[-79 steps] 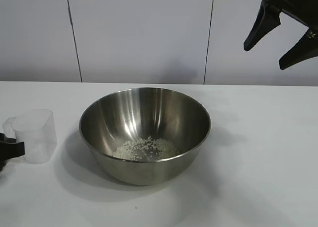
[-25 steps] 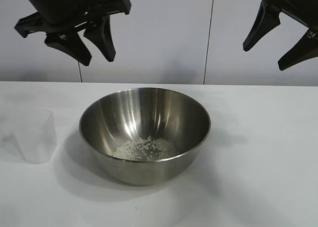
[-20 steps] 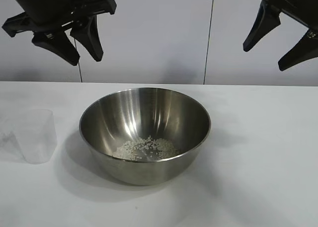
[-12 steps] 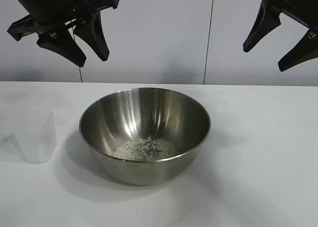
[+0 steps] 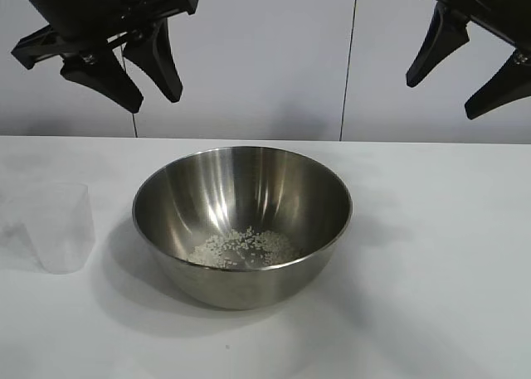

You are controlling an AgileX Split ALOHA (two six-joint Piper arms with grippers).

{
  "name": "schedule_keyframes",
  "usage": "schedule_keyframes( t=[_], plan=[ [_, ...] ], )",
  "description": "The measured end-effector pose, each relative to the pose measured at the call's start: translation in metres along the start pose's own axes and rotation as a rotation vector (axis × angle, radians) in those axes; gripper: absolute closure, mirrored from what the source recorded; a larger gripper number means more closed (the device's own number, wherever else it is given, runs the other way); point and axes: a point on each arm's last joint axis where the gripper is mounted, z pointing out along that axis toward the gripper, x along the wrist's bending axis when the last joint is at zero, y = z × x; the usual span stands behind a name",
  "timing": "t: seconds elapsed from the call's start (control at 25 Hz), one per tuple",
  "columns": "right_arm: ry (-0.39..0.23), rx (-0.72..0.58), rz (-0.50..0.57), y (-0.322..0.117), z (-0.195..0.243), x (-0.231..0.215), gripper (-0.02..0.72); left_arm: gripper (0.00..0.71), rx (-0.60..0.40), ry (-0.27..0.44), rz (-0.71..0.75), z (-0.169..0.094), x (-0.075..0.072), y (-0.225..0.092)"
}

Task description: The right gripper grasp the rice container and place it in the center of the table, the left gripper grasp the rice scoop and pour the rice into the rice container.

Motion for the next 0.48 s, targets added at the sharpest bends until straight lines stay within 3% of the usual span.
schedule_keyframes(
  t=[0.16,0.48],
  plan=[
    [-0.004,-0.038,0.001,0.003,0.0,0.0,0.209,0.247,0.008,0.003,-0.006,0.0,0.0,-0.001],
    [-0.017,-0.146,0.001,0.013,-0.001,-0.002,0.209,0.233,0.003,-0.02,-0.068,0.0,-0.002,0.0]
  ],
)
